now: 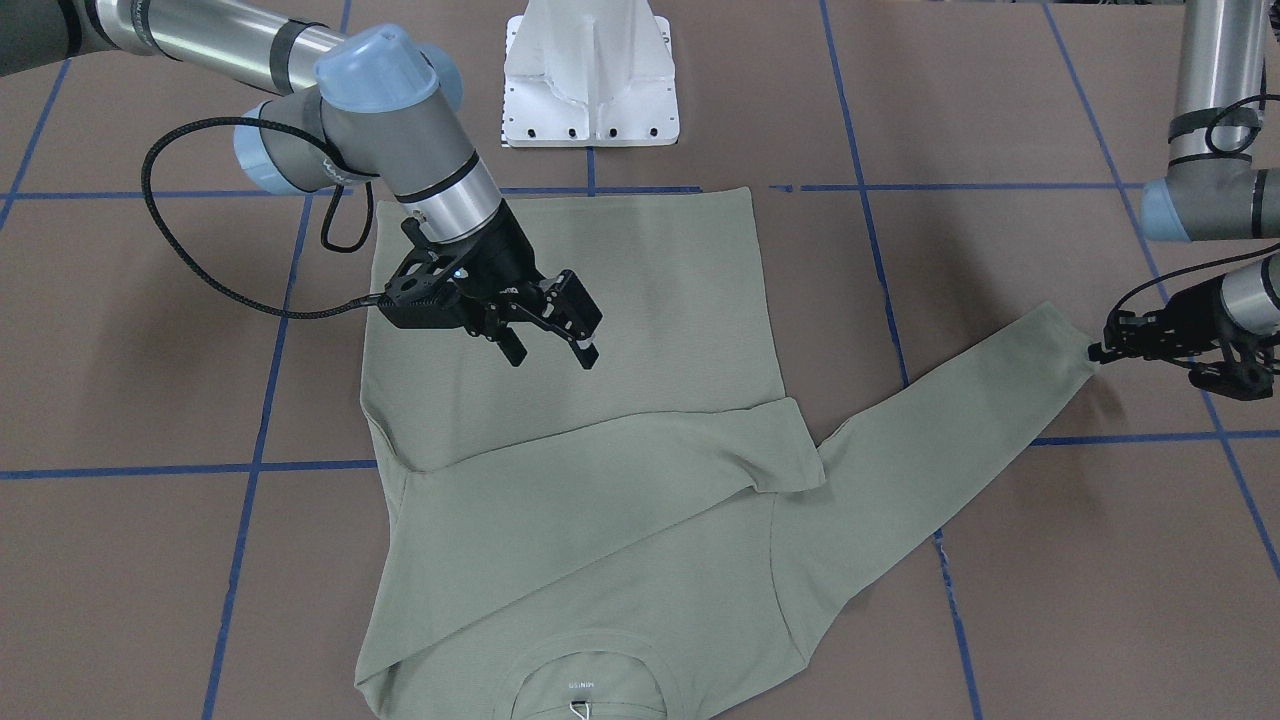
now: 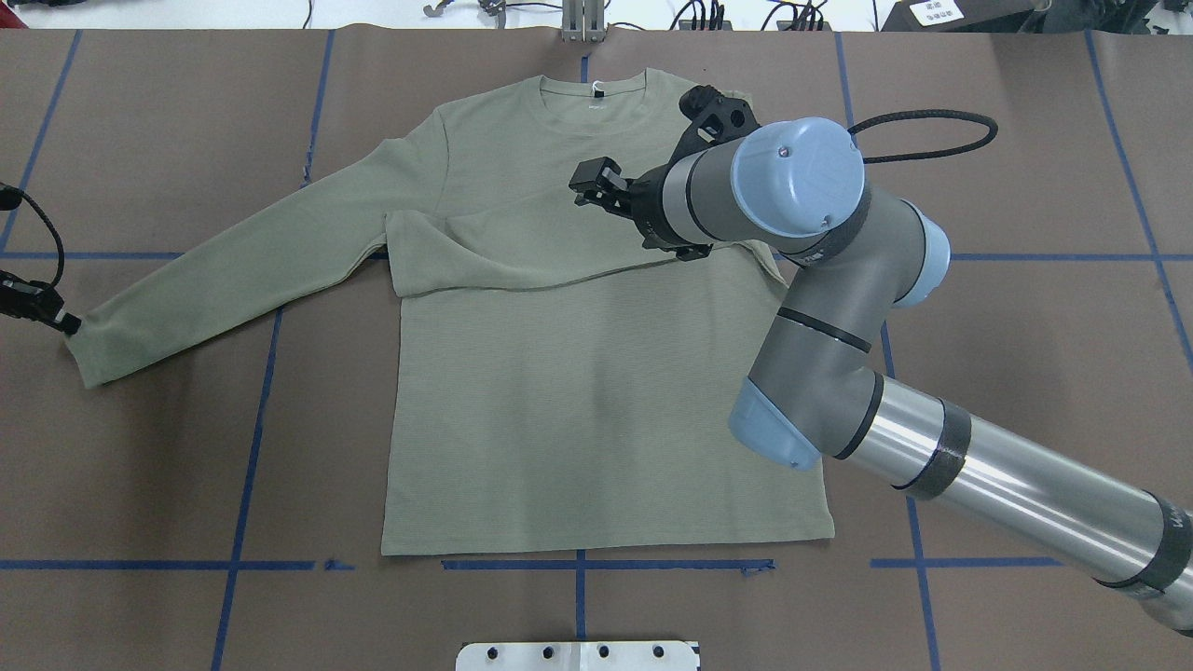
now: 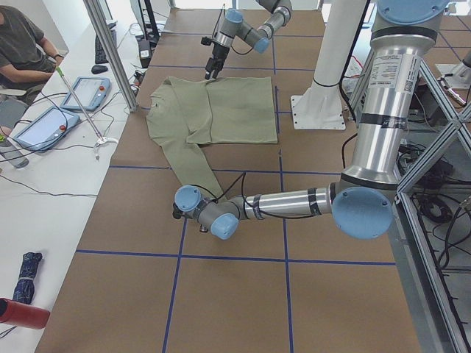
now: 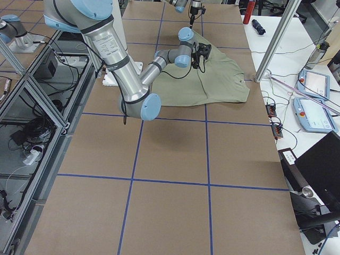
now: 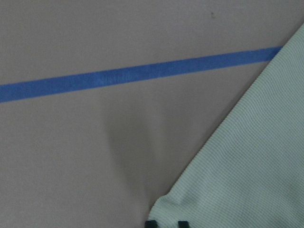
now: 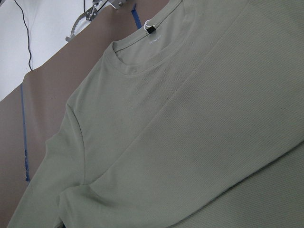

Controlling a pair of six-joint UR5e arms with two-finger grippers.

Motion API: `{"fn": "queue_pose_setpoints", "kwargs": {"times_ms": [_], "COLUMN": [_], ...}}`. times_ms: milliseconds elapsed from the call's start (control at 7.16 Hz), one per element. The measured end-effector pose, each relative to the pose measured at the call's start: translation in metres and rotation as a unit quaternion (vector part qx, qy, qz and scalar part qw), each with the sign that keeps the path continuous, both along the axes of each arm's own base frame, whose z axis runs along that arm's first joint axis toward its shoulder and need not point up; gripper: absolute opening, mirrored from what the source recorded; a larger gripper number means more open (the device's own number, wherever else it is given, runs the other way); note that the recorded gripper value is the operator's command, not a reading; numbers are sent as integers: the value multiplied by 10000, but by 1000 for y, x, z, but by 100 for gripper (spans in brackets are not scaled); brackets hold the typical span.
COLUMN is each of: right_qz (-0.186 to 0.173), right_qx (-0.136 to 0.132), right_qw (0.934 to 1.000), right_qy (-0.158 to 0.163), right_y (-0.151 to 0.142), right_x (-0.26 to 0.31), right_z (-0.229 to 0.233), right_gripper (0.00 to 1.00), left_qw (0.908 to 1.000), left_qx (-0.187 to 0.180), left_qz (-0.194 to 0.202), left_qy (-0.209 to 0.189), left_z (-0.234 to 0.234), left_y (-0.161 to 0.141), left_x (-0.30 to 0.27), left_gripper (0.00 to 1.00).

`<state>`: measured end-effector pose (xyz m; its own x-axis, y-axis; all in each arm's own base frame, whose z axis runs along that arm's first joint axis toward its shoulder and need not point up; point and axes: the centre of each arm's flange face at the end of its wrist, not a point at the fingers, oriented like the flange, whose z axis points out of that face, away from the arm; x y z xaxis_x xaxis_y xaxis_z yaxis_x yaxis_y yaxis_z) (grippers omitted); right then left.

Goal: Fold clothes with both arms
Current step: 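Grasp the other sleeve cuff with the left gripper while the right gripper withdraws, then fold the held sleeve across the chest with the left gripper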

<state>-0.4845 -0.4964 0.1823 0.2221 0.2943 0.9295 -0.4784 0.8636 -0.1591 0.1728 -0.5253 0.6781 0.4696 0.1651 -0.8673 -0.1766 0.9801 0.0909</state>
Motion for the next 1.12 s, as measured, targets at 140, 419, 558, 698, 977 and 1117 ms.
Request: {"fn": "queue_pose_setpoints", "kwargs": {"times_ms": [140,419,558,698,977,1117], "right_qz": [4,-5,-40,-138,-416,-561], "right_qx": [11,46,9,-39,68,154], "right_qw": [10000,10000,9999,9999,9987,9971], "right_qy": [-15,-86,-98,-44,297,491], "right_y": [0,11,12,4,-19,-27], "right_x": [2,28,60,100,190,236], "right_z": [-1,7,23,45,106,140], "right_gripper": [100,100,100,100,100,100], "left_qw": [10000,9986,9964,9929,9844,9790], "left_qx": [40,-60,-243,-453,-860,-893], "left_qz": [1,-33,-200,-394,-728,-1091], "left_qy": [46,517,792,1031,1349,1470], "left_z": [-9,-71,-132,-204,-362,-443], "left_y": [-2,-9,-21,-37,-60,-62], "left_x": [1,8,16,29,100,158], "left_gripper": [0,0,0,0,0,0]}}
